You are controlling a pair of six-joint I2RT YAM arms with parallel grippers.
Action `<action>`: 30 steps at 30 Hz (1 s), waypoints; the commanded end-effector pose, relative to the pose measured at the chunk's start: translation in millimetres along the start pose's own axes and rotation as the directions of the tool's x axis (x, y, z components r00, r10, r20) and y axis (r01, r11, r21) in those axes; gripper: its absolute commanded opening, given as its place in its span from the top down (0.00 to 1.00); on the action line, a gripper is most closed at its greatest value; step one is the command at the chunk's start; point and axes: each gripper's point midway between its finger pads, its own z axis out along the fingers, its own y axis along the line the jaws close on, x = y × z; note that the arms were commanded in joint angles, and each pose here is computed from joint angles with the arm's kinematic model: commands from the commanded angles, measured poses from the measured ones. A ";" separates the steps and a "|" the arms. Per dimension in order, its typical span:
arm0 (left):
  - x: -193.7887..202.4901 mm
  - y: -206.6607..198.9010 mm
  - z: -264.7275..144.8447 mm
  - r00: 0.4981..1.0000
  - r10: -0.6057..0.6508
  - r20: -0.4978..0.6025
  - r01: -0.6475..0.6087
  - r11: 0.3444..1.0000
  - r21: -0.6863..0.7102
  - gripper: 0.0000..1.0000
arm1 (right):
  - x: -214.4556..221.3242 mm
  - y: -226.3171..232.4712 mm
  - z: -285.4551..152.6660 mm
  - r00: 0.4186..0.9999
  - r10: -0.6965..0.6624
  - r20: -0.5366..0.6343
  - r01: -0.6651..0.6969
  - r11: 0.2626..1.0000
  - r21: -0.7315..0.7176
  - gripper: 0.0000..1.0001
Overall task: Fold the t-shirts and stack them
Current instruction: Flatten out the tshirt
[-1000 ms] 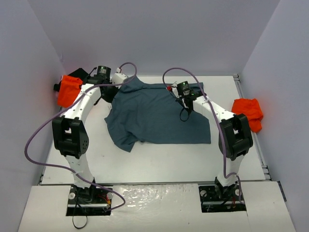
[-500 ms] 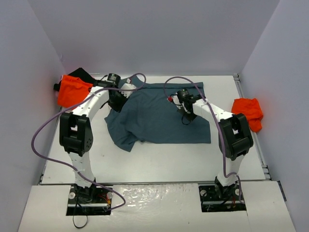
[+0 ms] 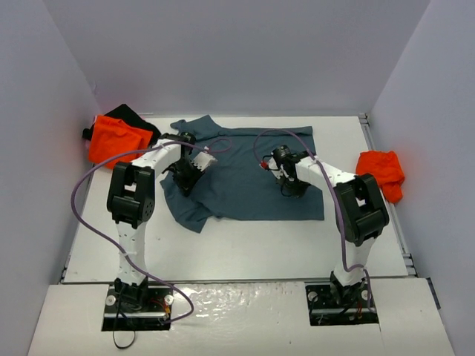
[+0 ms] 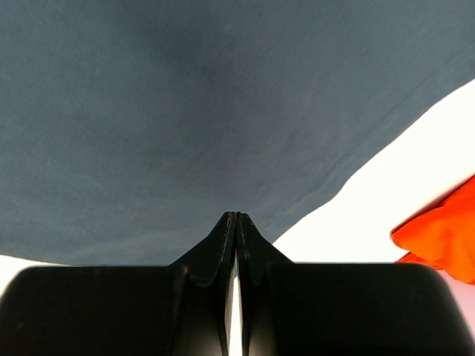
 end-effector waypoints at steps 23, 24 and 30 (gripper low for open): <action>102.5 -47.6 -32.5 0.982 0.030 -0.185 -0.017 0.997 0.072 1.00 | 118.5 -27.6 19.6 0.945 0.001 -0.326 0.022 0.997 0.067 1.00; 99.2 -46.0 -32.8 0.985 0.027 -0.168 -0.017 0.998 0.061 1.00 | 114.4 -29.7 18.0 0.950 0.013 -0.312 0.011 0.997 0.075 1.00; 83.3 -43.5 -30.7 0.993 0.009 -0.121 -0.002 0.998 0.056 1.00 | 90.4 -52.5 -0.9 0.972 0.085 -0.218 -0.052 0.986 0.156 1.00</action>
